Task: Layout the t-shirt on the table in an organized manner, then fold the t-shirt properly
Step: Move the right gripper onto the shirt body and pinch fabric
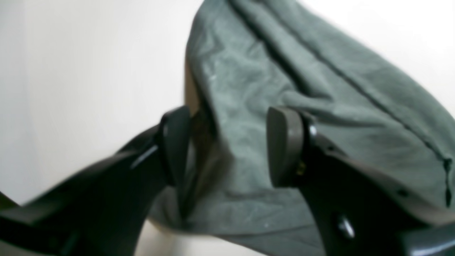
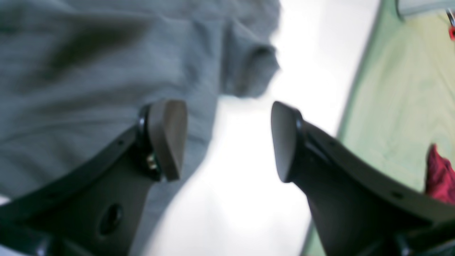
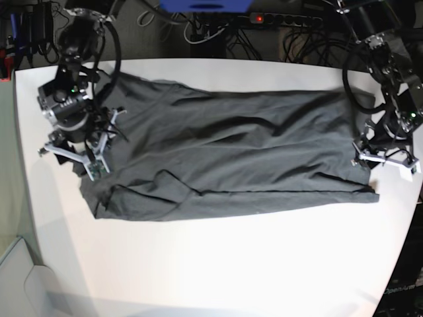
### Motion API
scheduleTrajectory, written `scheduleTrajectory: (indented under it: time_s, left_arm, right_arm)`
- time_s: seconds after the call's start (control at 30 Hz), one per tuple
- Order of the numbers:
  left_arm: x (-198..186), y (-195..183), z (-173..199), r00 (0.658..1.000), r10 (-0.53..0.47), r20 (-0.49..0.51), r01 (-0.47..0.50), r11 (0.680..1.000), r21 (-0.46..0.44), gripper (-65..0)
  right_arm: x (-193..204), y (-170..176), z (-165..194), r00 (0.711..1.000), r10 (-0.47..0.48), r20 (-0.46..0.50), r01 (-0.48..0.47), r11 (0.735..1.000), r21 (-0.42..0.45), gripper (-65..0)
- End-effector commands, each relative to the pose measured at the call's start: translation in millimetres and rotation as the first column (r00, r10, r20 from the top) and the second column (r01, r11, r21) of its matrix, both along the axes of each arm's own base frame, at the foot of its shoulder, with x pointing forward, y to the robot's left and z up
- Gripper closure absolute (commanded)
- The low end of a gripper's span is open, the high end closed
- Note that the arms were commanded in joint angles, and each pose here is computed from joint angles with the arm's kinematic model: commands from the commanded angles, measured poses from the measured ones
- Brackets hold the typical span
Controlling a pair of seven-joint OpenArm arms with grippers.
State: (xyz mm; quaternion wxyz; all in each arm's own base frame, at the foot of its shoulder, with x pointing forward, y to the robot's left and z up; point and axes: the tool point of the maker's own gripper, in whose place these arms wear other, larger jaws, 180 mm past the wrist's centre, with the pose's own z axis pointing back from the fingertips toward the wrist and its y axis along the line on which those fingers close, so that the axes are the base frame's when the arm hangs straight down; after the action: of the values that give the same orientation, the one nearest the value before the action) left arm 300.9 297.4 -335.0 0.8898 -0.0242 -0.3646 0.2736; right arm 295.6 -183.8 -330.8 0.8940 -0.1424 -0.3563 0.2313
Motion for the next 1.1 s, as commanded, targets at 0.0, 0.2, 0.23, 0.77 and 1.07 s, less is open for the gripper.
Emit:
scheduleTrajectory:
  time_s: [0.0, 0.2, 0.23, 0.77, 1.07]
  left_arm:
    - [9, 1, 16, 0.999, -0.005, 0.05, 0.004, 1.0, 0.014, -34.2]
    - [15, -18, 10, 0.998, 0.008, 0.069, -0.005, 0.999, -0.047, -34.3]
    - [15, -21, 7, 0.998, 0.011, 0.066, -0.007, 0.998, -0.056, -34.3]
    - [-17, -25, -19, 1.0, 0.01, -0.016, -0.011, 0.998, -0.066, -34.3]
    - [-17, -26, -19, 1.0, 0.008, -0.017, -0.009, 0.997, -0.071, -34.3]
  right_arm:
    - [15, 14, 14, 0.997, 0.031, 0.063, -0.033, 0.999, 0.026, -38.0]
    - [54, 72, 4, 0.982, 0.181, 0.047, -0.185, 0.98, 0.077, -38.1]
    - [60, 80, 0, 0.977, 0.21, 0.035, -0.212, 0.974, 0.08, -38.1]
    - [105, 130, -50, 0.932, 0.361, -0.022, -0.349, 0.914, 0.206, -38.1]
    - [101, 134, -71, 0.924, 0.381, -0.03, -0.361, 0.897, 0.256, -38.1]
